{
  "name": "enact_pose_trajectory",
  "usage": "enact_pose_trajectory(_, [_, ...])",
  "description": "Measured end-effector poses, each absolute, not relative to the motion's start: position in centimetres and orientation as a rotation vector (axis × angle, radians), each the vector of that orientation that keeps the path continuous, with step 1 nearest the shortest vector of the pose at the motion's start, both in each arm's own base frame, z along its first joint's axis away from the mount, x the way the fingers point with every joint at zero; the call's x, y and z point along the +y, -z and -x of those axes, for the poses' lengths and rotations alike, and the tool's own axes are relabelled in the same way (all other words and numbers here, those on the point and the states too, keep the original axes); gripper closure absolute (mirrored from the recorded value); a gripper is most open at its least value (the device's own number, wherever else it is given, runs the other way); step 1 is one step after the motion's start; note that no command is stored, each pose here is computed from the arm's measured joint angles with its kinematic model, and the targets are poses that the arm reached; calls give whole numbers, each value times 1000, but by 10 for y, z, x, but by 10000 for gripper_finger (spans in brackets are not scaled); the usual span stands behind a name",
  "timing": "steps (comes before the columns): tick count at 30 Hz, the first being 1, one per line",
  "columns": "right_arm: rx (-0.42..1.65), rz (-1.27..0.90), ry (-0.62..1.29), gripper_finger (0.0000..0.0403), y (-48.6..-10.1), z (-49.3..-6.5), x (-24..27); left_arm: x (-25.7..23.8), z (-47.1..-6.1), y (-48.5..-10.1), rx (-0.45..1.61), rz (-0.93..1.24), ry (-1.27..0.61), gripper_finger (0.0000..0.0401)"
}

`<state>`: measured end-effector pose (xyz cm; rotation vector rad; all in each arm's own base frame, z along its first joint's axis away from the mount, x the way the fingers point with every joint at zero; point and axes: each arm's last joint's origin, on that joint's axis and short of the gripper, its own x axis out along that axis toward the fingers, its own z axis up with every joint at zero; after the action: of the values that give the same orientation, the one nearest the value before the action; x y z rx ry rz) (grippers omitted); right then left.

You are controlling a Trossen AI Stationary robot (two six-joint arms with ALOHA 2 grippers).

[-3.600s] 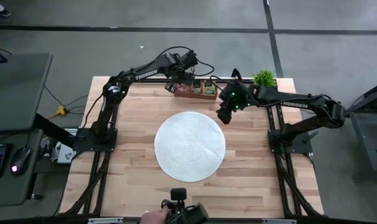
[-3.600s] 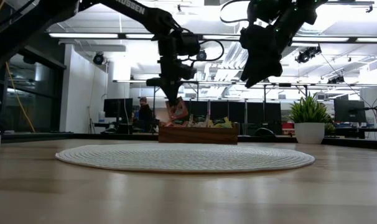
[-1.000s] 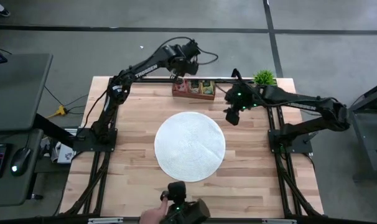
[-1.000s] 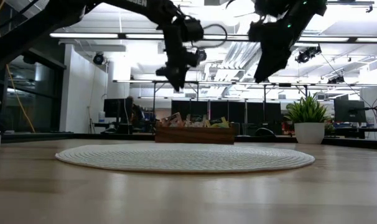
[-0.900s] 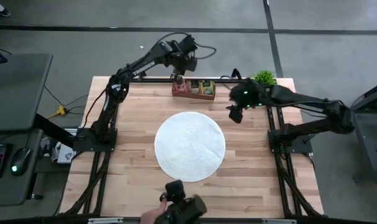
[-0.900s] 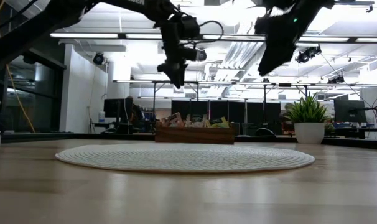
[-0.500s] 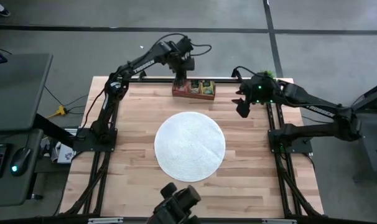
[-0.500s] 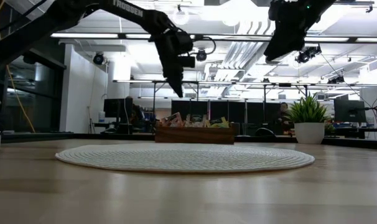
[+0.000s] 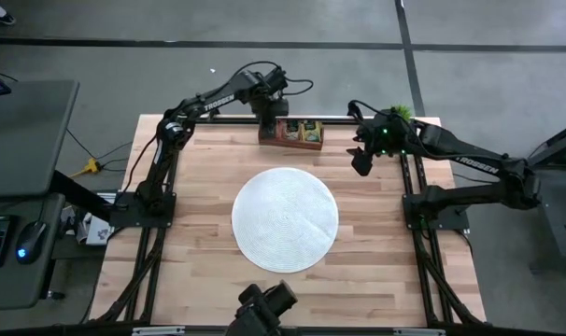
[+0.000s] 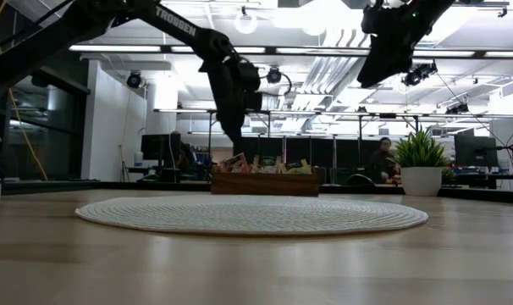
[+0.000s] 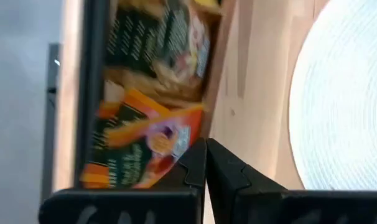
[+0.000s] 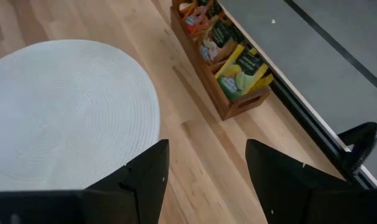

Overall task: Pick & Place Tea
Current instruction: Put the orange tea bag into the left section of the wooden organizer

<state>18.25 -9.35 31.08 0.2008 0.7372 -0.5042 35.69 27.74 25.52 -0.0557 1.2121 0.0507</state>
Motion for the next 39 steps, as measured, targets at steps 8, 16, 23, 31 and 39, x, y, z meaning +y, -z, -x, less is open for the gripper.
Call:
enact_pose_trajectory(8, [737, -200, 517, 194, -311, -182, -94, 278, -359, -234, 1201, 73, -39, 399])
enact_pose_trajectory(16, [731, -221, 525, 194, -311, -182, -94, 278, -360, -234, 1169, 92, -39, 401])
enact_pose_trajectory(23, [730, -224, 523, 194, -311, -183, -93, 279, -360, -234, 1190, 89, -78, 401])
enact_pose_trajectory(31, [711, -235, 529, 194, -312, -184, -94, 280, -360, -234, 1191, 87, -82, 401])
enact_pose_trajectory(39, [710, -242, 532, 194, -312, -184, -94, 281, -365, -211, 1202, 255, -82, 401])
